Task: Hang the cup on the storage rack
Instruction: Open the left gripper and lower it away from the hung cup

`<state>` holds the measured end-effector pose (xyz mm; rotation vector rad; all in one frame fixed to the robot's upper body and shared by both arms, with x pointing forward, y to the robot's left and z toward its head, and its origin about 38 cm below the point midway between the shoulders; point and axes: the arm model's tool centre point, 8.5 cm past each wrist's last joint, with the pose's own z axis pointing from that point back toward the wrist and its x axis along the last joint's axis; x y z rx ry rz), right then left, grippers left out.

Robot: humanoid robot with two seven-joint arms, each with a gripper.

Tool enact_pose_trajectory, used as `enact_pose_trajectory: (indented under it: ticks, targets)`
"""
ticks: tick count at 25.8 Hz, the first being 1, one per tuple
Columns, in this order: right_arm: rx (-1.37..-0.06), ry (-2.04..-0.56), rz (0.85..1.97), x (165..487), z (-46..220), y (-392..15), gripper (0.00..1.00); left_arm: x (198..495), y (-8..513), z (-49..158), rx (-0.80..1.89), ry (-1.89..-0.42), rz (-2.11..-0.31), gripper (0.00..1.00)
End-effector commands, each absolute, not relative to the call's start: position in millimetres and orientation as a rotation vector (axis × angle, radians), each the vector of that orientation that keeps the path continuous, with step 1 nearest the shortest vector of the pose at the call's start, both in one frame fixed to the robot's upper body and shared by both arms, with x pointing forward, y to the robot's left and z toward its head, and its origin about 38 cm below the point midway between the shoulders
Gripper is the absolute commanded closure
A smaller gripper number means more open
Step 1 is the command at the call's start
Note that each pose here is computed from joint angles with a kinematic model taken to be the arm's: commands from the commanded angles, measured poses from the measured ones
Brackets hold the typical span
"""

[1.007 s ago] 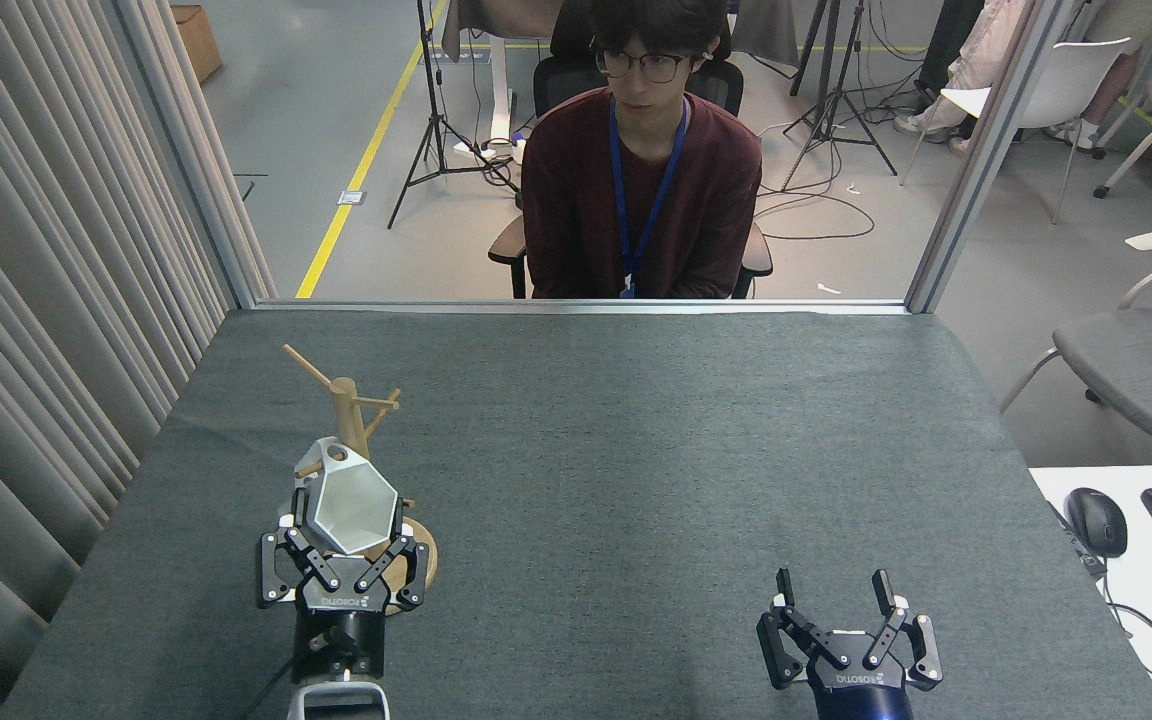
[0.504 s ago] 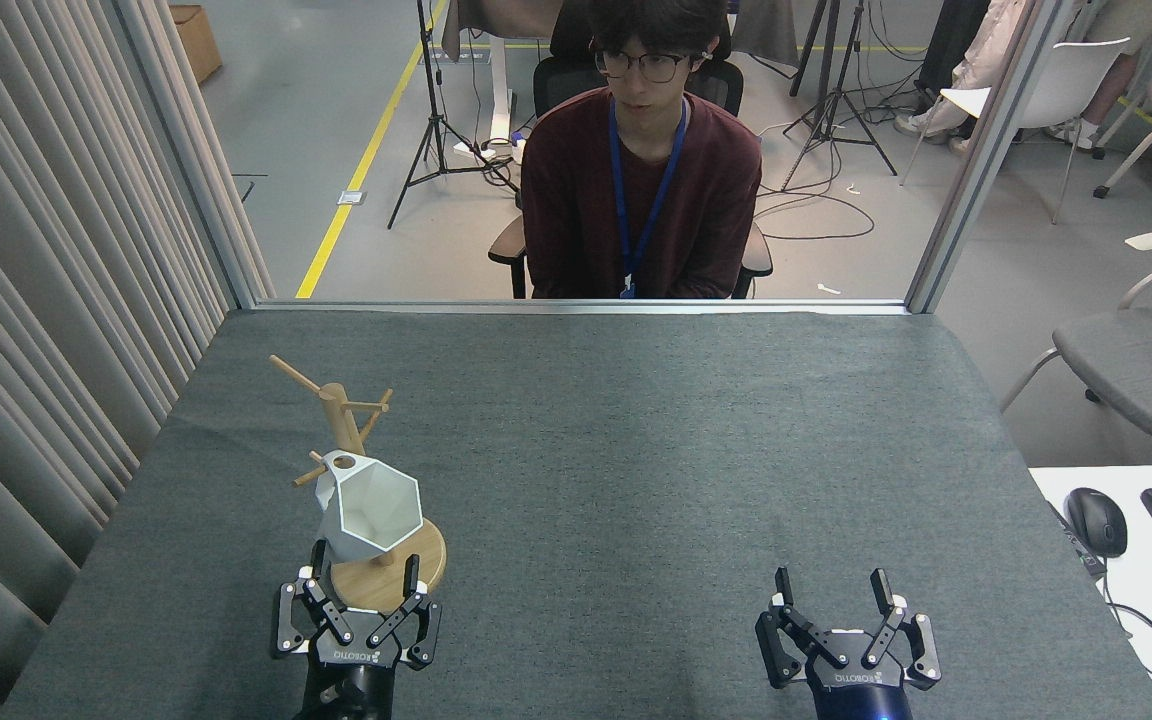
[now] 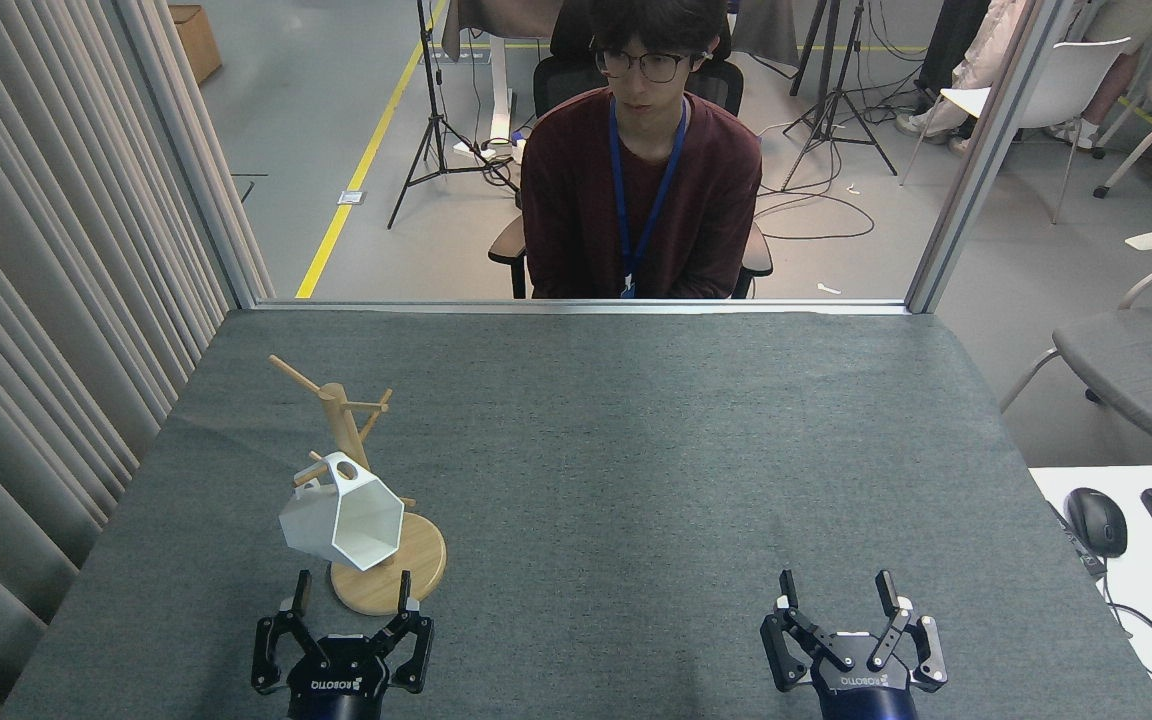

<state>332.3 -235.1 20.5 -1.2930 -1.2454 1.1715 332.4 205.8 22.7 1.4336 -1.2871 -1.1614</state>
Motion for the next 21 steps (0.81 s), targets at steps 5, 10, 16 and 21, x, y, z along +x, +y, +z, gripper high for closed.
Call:
enact_pose_trajectory:
  ticks: [5,10,16,21]
  targets:
    - [-1.3,-1.237,1.191,315.3,20.0,-247.9,0.02,310.3,194.3,45.9,1.114,-1.498,-1.152,0.0]
    - [-1.302,-1.24,1.221,303.1,20.8,-253.4,0.02,303.3,193.4,36.3,1.109,-1.471,-1.187,0.0]
    - [-1.303,-1.244,1.243,296.2,21.6,-256.7,0.02,298.8,195.6,27.2,1.19,-1.395,-1.263,0.0]
    - [-1.299,-1.251,1.245,293.5,22.4,-255.5,0.02,298.4,196.4,24.5,1.25,-1.334,-1.237,0.0]
